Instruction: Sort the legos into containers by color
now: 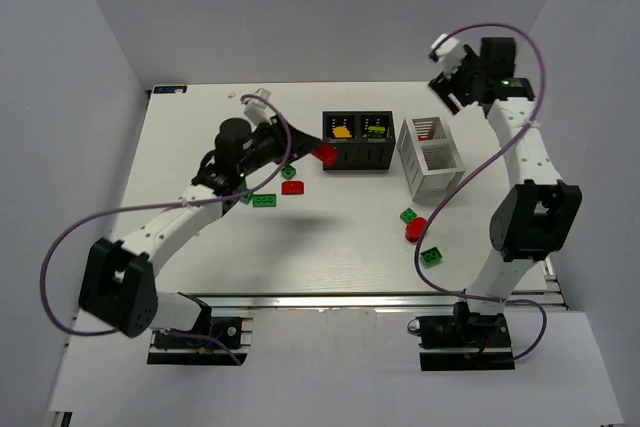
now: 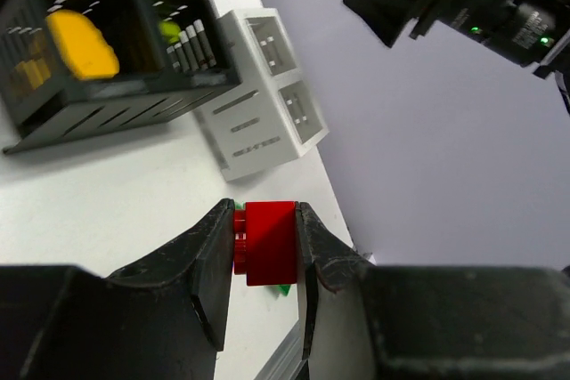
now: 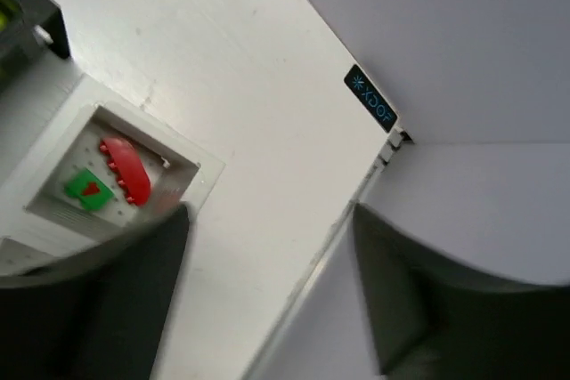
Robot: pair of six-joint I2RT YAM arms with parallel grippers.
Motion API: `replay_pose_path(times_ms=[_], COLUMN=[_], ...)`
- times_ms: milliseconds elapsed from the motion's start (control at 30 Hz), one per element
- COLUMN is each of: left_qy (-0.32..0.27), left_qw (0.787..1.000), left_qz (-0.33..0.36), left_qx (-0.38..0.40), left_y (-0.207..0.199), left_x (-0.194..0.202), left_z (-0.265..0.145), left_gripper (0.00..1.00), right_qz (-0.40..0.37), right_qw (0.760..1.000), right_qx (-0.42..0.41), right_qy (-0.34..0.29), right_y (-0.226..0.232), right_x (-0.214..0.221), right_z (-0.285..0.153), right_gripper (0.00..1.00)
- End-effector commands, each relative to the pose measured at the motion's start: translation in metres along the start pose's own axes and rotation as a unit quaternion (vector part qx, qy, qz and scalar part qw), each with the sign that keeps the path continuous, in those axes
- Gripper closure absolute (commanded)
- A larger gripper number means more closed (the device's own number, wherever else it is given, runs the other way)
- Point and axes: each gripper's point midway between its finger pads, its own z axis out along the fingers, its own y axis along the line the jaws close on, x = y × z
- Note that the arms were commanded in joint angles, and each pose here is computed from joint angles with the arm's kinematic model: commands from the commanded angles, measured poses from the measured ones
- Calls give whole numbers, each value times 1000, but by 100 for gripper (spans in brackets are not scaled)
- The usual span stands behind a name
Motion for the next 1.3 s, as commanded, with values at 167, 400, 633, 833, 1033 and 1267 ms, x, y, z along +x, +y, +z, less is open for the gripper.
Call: replay_pose_path(times_ms=[167,400,633,833,1033,1267], left_qy=[0,-16,-72,-94,-98,-81], left_qw=[995,988,983,984,986,988], left_qz=[28,5,20,57,78,85], left_qx=[93,154,170,142,113,102], left_y=[-58,-90,-95,-82,-65,-59], left_x=[-18,-10,-12,-2,12,26], left_z=[86,179,238,275,297,303], left_gripper=[92,92,93,93,92,89], right_qz=[277,234,234,250,260,268], right_qw=[937,943,942,936,933,931], right_qx=[-129,-112,-99,-97,-90,-85], right_qy=[-166,-210,-220,-229,-233,-233], right_y=[26,65,78,85,83,82], right_x=[-17,-13,-9,-7,-5,0], right_z=[-84,-116,-127,-129,-132,-133], right_gripper=[100,62,56,55,55,54])
